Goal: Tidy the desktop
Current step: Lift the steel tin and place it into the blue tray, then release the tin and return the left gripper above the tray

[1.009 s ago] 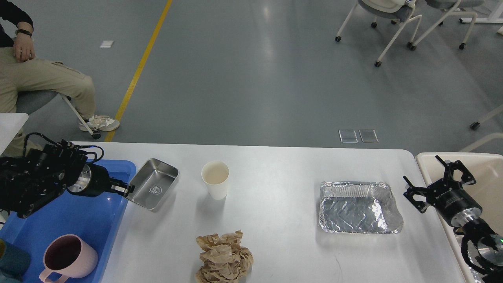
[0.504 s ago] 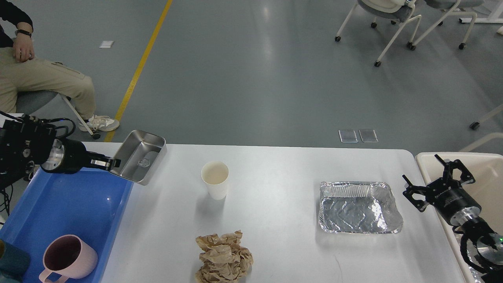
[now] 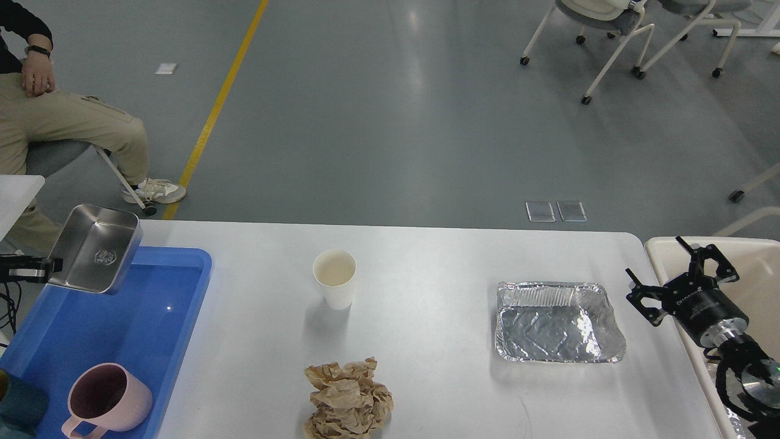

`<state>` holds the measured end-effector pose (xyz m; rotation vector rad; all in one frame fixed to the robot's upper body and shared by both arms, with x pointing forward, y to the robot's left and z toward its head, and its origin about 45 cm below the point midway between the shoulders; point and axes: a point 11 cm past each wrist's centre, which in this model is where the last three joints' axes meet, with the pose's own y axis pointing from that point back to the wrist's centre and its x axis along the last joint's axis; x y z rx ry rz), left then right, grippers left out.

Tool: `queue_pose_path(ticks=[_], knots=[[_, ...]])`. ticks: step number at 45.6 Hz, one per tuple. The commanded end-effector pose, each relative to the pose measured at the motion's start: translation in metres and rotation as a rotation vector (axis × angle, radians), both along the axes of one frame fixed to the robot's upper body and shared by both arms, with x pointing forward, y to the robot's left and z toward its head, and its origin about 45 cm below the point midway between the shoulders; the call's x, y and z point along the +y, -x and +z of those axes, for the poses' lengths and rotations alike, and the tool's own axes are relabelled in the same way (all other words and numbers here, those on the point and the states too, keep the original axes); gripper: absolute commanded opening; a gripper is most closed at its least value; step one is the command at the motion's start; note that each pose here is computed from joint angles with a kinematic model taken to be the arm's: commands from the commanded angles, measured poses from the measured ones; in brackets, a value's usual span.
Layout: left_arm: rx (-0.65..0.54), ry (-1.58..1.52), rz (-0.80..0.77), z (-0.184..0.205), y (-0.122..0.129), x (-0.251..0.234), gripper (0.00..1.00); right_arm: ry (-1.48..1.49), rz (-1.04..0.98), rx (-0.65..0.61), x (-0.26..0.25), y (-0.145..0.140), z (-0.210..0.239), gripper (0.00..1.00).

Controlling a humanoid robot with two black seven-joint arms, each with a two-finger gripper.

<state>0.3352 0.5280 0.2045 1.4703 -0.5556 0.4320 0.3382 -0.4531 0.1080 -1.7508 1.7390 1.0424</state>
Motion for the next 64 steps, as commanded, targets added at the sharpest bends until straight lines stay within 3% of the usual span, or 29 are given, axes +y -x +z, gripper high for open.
queue_pose_path(ticks=[1,18,44,59,62,64], knots=[[0.009,-0.019,0.002,-0.014,0.008,0.005,0.02,0.000,0.002,0.000,0.001,0.000,0.000,1.00],[0.051,-0.054,0.007,-0.053,0.026,0.011,0.02,0.000,0.002,0.001,0.001,0.000,-0.001,1.00],[0.064,0.014,0.013,-0.105,0.031,-0.020,0.05,0.000,0.001,0.003,0.000,0.001,-0.001,1.00],[0.046,0.097,0.061,-0.112,0.027,-0.035,0.42,0.018,0.011,0.011,0.000,0.002,-0.002,1.00],[0.035,0.110,0.081,-0.110,0.026,-0.034,0.55,0.021,0.014,0.013,0.000,0.002,-0.002,1.00],[0.018,0.135,0.104,-0.108,0.023,-0.035,0.69,0.021,0.013,0.014,0.000,0.002,-0.003,1.00]])
